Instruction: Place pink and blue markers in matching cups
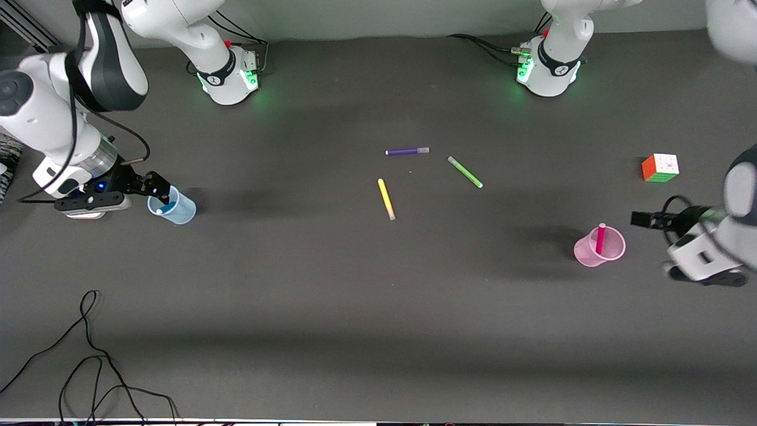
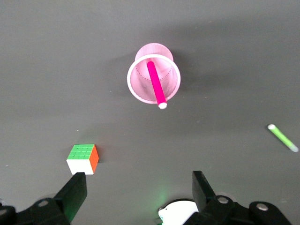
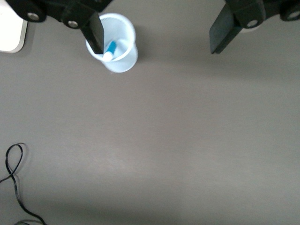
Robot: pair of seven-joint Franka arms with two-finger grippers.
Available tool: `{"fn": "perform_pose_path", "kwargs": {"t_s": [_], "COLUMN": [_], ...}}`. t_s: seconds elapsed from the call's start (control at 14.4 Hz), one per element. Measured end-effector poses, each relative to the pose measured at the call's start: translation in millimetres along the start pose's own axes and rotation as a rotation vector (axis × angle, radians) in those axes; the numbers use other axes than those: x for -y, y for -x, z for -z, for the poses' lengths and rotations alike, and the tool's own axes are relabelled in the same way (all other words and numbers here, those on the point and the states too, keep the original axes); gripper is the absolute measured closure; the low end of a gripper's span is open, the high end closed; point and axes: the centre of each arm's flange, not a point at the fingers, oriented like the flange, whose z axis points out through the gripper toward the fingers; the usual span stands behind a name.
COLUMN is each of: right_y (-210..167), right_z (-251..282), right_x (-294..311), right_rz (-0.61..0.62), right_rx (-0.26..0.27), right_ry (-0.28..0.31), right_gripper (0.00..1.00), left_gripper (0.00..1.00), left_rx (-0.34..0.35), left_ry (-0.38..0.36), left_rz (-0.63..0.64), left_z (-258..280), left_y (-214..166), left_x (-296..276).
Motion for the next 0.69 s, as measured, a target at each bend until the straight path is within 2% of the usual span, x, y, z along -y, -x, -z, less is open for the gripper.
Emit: {"fn": "perform_pose_path", "kwargs": {"t_s": [0.28,0.49,0.69], "right_y": [-16.6,-22.6,-38.9], "right_z": [68.3,96.6,109.9], "right_x": [19.5,24.7,16.0], "right_rz": [-0.006,-0.014,-0.062], "right_rx": [-0.014,0.020,0.035], "right_ry": [-0.010,0.005,-0.048], "right_gripper": [0.00,0.00,0.00], "left_gripper": [0.00,0.00,0.00], "left_rx": [-0.085,-0.164,-0.225], "left_ry": [-0.009,-0.018,-0.010], "left_rz": [-0.003,-0.007,-0.018], "left_z": [40.6,48.8,62.9], "left_y": [48.2,71.9,91.1], "left_x": [-3.6,-10.1,-20.9]}}
